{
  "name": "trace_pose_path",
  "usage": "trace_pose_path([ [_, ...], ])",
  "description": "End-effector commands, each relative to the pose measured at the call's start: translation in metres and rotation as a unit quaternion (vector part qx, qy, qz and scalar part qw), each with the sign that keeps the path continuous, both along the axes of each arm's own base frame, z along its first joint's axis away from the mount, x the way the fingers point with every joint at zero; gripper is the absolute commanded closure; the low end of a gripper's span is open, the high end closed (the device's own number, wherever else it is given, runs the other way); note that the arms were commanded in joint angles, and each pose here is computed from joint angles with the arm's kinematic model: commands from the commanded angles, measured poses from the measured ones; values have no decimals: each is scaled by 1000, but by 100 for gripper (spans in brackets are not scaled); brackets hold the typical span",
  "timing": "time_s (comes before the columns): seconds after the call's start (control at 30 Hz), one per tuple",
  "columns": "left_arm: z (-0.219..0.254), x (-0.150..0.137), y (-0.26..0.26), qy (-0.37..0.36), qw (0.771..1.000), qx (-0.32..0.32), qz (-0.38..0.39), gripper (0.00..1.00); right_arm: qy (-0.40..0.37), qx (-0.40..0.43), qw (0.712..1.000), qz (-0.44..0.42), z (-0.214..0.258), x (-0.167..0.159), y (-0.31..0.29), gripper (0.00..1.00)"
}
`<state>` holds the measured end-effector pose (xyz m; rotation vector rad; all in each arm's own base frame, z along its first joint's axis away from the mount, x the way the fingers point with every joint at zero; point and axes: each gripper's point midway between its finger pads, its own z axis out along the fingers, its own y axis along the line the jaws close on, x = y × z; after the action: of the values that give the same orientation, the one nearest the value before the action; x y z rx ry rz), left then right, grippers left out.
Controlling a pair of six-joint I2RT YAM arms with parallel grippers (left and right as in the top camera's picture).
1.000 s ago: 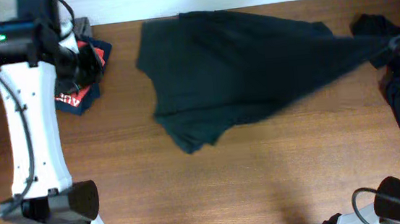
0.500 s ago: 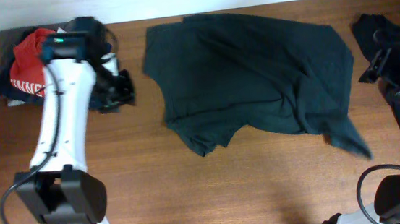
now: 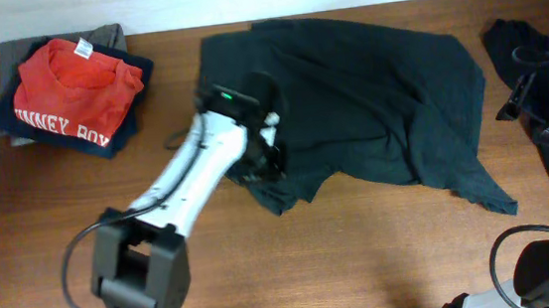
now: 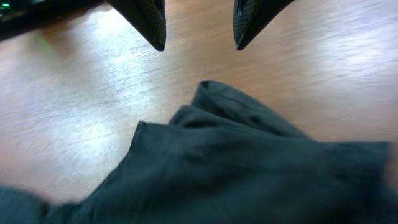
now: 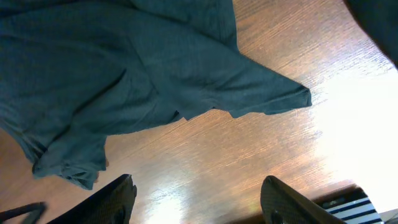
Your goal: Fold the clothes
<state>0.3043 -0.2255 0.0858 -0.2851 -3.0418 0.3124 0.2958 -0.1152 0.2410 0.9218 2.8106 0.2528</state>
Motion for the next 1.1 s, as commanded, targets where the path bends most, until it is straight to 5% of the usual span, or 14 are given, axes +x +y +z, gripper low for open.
trace_pose_path([
  [0.0, -23, -14, -2, 36, 999, 18, 29, 64, 1, -8, 1000, 3, 2, -2, 0, 31],
  [0.43, -36, 8, -17, 26, 989, 5, 147, 57, 3, -7, 1000, 3, 2, -3, 0, 31],
  [1.07, -78, 20, -22, 29, 986, 18, 161, 58, 3, -7, 1000, 3, 2, -3, 0, 31],
])
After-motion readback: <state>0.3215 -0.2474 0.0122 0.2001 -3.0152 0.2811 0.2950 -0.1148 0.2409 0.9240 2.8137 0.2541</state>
